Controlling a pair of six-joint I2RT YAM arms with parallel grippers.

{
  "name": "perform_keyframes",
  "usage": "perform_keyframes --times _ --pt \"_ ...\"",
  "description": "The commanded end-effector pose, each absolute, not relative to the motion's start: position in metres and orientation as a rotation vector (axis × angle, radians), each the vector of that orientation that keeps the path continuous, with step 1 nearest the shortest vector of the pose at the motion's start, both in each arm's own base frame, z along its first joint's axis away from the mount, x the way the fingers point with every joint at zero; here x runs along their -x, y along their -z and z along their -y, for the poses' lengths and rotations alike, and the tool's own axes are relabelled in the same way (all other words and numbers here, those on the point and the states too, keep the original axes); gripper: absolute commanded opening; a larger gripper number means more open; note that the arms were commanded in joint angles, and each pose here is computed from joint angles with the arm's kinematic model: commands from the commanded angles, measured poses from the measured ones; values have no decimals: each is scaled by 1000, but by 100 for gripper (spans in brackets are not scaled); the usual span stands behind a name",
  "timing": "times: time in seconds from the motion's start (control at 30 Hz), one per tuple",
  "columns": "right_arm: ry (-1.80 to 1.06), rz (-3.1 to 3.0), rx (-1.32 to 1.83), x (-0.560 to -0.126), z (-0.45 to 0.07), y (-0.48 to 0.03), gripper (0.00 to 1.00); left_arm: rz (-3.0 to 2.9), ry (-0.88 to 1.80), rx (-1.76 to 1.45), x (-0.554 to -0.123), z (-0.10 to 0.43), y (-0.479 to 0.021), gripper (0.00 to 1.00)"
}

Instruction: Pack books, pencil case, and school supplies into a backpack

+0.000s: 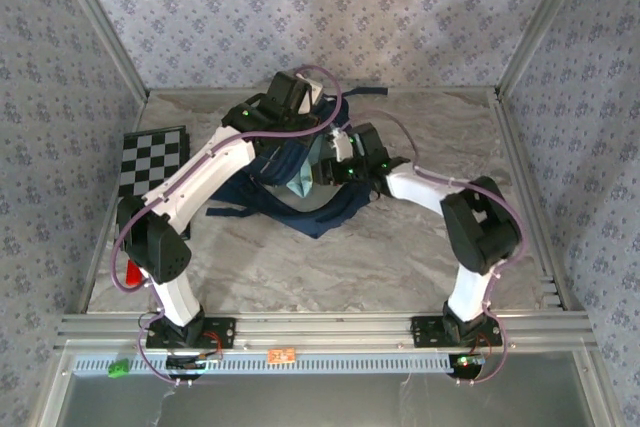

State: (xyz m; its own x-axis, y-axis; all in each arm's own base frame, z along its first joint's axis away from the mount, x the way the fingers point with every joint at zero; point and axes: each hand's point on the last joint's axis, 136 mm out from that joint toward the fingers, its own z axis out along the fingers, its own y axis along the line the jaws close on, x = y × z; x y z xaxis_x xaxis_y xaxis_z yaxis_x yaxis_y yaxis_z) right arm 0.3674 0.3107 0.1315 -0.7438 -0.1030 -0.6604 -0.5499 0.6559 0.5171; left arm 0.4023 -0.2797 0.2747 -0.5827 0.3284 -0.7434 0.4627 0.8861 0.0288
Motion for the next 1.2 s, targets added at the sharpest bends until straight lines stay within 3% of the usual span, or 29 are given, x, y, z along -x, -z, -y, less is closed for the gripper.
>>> perform_keyframes --times 0.0,0.17,0.27,0.43,0.5,0.63,0.77,0.93,1.17 --pt "-1033 -2168 436 -353 -293 -173 44 -2135 321 -507 -404 289 -312 0" --pt "-1037 -2286 309 -332 -279 -153 25 -2161 371 -494 -401 294 -301 0" --pt "-1090 -2310 304 -324 -299 -142 24 -2186 373 -478 -401 294 -295 0" --pt "-1081 -2308 217 -334 -306 -141 14 -2292 407 -446 -393 295 -258 0" --pt "-998 -2313 158 -336 -288 -144 14 -2358 415 -425 -388 295 -233 5" --pt "-726 -2364 98 -329 -237 -134 18 -2462 499 -408 -376 303 -197 40" --pt "-589 -2370 70 -318 -199 -143 19 -2395 717 -362 -362 311 -228 53" --pt "-493 -2363 36 -302 -176 -165 31 -2365 725 -99 -360 256 -239 61" --pt "-755 -2343 167 -300 -242 -203 42 -2430 720 297 -369 163 -184 63"
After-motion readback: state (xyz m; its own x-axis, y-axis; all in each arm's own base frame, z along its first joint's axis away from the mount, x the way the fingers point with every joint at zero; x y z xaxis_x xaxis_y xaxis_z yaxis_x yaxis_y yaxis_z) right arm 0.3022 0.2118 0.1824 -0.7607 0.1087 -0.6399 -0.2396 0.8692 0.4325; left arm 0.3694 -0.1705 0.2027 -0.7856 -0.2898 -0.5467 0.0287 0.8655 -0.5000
